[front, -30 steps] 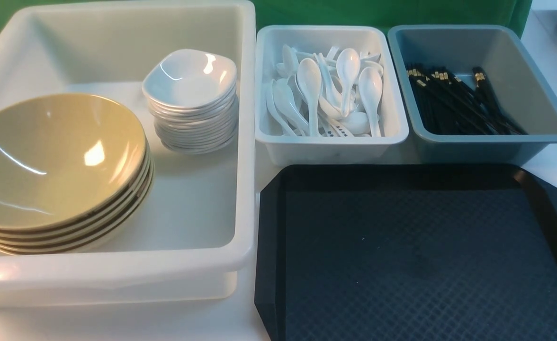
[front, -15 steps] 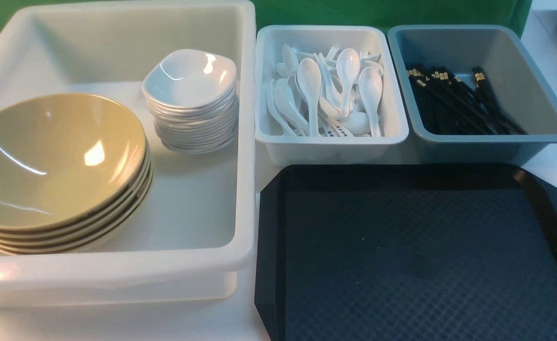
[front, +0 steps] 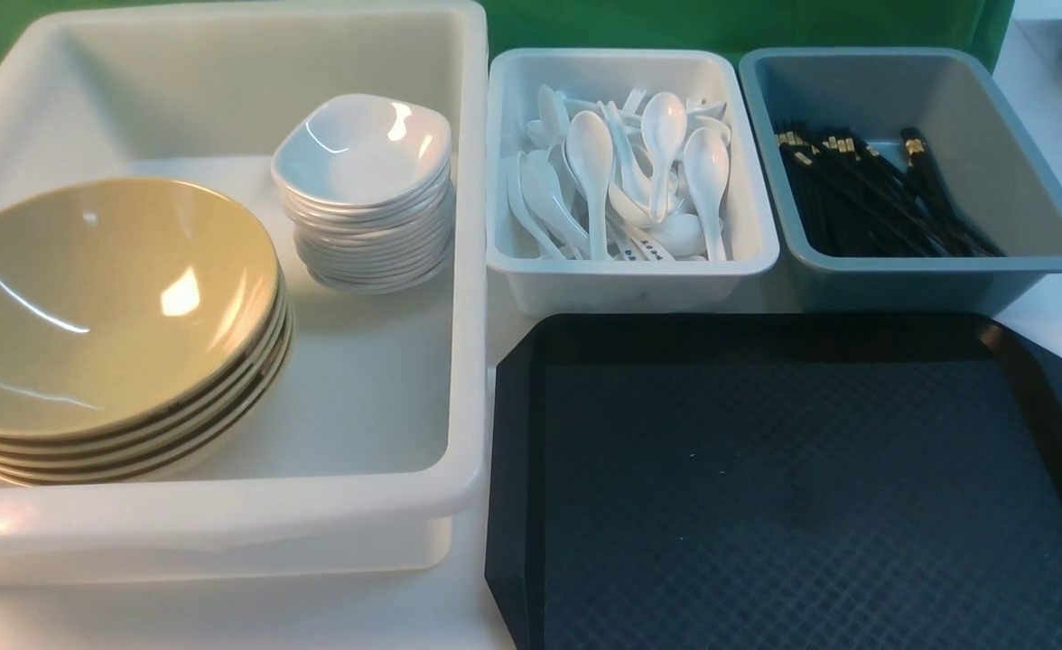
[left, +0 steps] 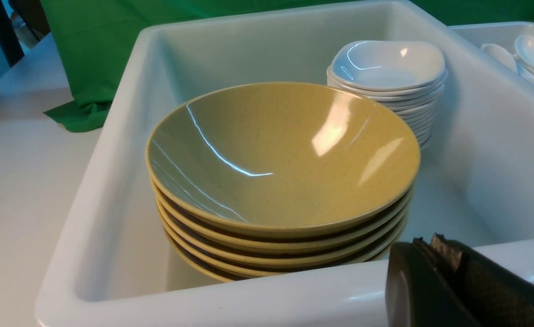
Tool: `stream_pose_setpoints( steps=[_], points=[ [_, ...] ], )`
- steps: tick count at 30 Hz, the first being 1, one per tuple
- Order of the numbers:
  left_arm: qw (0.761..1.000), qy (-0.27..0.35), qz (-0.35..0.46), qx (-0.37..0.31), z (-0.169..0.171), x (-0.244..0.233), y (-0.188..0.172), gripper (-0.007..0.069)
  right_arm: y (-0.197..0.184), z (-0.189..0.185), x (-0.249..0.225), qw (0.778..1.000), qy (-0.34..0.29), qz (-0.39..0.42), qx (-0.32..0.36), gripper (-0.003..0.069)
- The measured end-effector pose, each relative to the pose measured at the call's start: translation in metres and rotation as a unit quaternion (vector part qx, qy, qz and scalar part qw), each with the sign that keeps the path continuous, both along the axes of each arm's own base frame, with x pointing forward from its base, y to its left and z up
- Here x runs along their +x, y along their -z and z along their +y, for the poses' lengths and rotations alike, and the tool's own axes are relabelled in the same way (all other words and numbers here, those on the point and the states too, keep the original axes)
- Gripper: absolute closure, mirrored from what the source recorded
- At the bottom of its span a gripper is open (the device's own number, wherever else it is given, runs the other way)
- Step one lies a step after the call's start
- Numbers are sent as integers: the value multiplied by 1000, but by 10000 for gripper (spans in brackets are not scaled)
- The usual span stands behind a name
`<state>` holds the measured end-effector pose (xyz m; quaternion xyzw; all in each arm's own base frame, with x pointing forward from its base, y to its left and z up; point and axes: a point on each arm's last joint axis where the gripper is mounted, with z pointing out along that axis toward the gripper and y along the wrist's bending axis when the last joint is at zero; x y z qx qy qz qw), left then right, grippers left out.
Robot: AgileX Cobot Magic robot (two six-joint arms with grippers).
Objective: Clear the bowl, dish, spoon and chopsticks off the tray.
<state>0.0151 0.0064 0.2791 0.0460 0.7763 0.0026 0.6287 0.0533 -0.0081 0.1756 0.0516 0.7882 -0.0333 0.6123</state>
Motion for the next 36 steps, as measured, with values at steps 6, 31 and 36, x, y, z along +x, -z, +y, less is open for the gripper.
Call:
stream_pose_setpoints(
  steps=[6, 31, 36],
  points=[
    [1000, 0, 0, 0, 0, 0, 0, 636, 0, -1, 0, 1000, 10, -1, 0, 615],
    [1000, 1, 0, -1, 0, 0, 0, 636, 0, -1, 0, 1000, 10, -2, 0, 614],
    [1000, 1, 0, -1, 0, 0, 0, 636, 0, -1, 0, 1000, 10, -2, 0, 614]
  ],
)
